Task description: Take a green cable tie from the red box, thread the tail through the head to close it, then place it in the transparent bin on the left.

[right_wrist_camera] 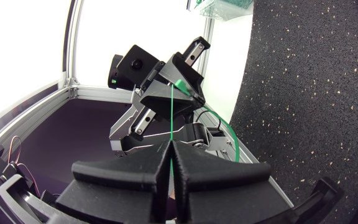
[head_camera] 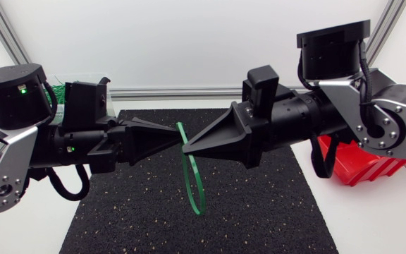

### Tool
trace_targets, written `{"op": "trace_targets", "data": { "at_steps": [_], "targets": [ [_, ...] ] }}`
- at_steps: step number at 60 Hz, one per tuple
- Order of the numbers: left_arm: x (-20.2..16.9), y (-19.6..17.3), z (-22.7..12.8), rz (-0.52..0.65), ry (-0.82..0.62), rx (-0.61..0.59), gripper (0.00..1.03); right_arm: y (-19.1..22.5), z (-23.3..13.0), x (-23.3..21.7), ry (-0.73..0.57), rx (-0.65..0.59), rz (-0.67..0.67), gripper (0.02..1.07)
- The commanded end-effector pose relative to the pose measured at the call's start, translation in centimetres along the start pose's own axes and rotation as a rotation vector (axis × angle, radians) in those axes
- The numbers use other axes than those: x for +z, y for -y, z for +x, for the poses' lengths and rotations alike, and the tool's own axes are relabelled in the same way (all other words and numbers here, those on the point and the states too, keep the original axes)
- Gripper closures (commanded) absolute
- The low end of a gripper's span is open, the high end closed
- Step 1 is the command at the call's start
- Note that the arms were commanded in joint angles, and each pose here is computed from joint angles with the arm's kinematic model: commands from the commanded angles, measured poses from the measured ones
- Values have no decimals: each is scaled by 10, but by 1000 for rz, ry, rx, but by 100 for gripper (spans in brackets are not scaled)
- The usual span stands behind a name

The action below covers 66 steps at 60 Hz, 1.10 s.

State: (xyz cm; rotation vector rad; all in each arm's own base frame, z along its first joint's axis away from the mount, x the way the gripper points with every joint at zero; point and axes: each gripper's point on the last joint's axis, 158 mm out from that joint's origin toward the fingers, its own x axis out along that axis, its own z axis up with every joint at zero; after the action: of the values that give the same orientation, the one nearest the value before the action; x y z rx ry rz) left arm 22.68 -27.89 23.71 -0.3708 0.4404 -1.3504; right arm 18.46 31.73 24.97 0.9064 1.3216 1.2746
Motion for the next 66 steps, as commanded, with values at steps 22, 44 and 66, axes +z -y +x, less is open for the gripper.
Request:
{"op": "trace_targets", "data": {
  "at_steps": [22, 44, 66],
  "targets": [
    [-1, -2, -3, -25, 9, 11, 100, 19, 8, -3, -13, -19, 63, 101],
    [1, -4, -5, -25, 15, 18, 100, 15, 5, -5, -5, -13, 49, 101],
    [-6, 0, -4, -10, 6, 11, 100, 10, 1, -4, 4, -6, 37, 101]
  ]
}}
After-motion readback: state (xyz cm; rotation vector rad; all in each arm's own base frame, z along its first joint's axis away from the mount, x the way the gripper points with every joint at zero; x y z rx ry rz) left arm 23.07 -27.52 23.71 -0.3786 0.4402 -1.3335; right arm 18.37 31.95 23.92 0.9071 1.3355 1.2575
